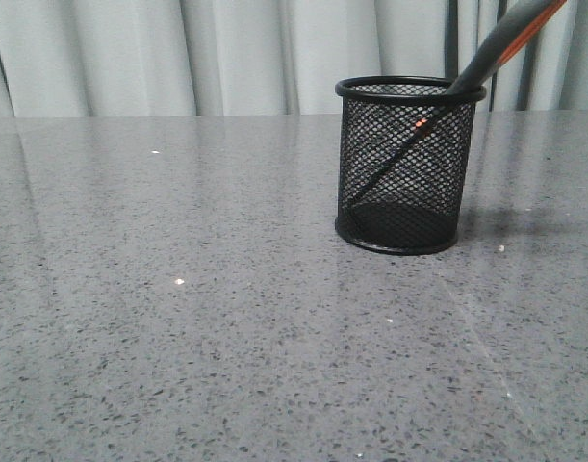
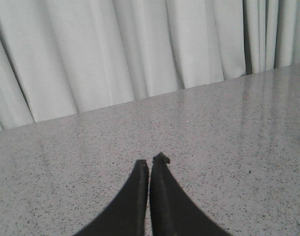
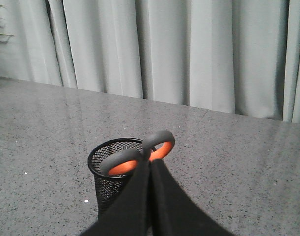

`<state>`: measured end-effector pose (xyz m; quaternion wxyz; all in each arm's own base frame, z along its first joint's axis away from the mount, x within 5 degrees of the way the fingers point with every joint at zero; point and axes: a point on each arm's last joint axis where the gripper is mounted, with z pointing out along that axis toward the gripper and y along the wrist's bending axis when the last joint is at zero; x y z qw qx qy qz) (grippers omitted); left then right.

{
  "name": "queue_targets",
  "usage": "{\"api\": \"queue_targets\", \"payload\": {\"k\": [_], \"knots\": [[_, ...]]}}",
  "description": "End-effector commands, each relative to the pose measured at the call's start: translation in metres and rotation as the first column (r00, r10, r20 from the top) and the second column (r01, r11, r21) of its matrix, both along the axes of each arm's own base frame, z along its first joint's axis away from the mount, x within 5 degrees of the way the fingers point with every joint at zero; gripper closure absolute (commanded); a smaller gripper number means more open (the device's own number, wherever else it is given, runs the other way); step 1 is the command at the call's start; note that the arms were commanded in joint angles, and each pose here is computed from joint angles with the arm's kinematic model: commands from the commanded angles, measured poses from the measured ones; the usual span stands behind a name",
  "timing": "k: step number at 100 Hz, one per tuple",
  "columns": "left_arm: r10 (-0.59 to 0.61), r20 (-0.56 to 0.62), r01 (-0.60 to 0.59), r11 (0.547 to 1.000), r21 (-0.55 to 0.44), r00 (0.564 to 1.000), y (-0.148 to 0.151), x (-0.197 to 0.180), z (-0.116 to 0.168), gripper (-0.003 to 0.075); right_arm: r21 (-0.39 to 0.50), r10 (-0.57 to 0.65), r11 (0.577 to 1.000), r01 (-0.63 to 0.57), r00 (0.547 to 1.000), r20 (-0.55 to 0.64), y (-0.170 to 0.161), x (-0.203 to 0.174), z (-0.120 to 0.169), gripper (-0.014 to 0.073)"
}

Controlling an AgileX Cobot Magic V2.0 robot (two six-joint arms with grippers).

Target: Put scissors into bucket

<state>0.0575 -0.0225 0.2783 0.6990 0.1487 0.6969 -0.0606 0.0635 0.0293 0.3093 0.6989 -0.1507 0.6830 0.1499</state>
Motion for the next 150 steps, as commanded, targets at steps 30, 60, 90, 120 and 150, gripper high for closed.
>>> {"api": "queue_targets", "payload": {"k": [30, 60, 90, 120, 150], "knots": [[0.180, 0.047, -0.170, 0.972, -0.164, 0.983, 0.015, 0.008, -0.013, 0.0740, 0.039, -0.011, 0.999, 0.008, 0.997, 0.080, -0.001, -0.001, 0.014, 0.0646], [0.208, 0.060, -0.194, 0.964, -0.183, 0.976, 0.018, -0.003, -0.060, 0.0740, 0.039, -0.011, 0.999, 0.008, 0.997, 0.080, -0.001, -0.001, 0.014, 0.0646], [0.232, 0.005, -0.225, 0.949, -0.220, 0.973, 0.019, -0.002, -0.079, 0.0740, 0.038, -0.011, 0.999, 0.008, 0.997, 0.079, -0.001, -0.001, 0.014, 0.0646], [0.231, -0.002, -0.226, 0.949, -0.218, 0.973, 0.019, -0.002, -0.080, 0.0740, 0.036, -0.010, 0.999, 0.007, 0.997, 0.075, -0.001, -0.001, 0.014, 0.0646], [0.231, -0.002, -0.226, 0.949, -0.218, 0.973, 0.019, -0.002, -0.080, 0.0740, 0.036, -0.010, 0.999, 0.007, 0.997, 0.075, -0.001, -0.001, 0.014, 0.0646]]}}
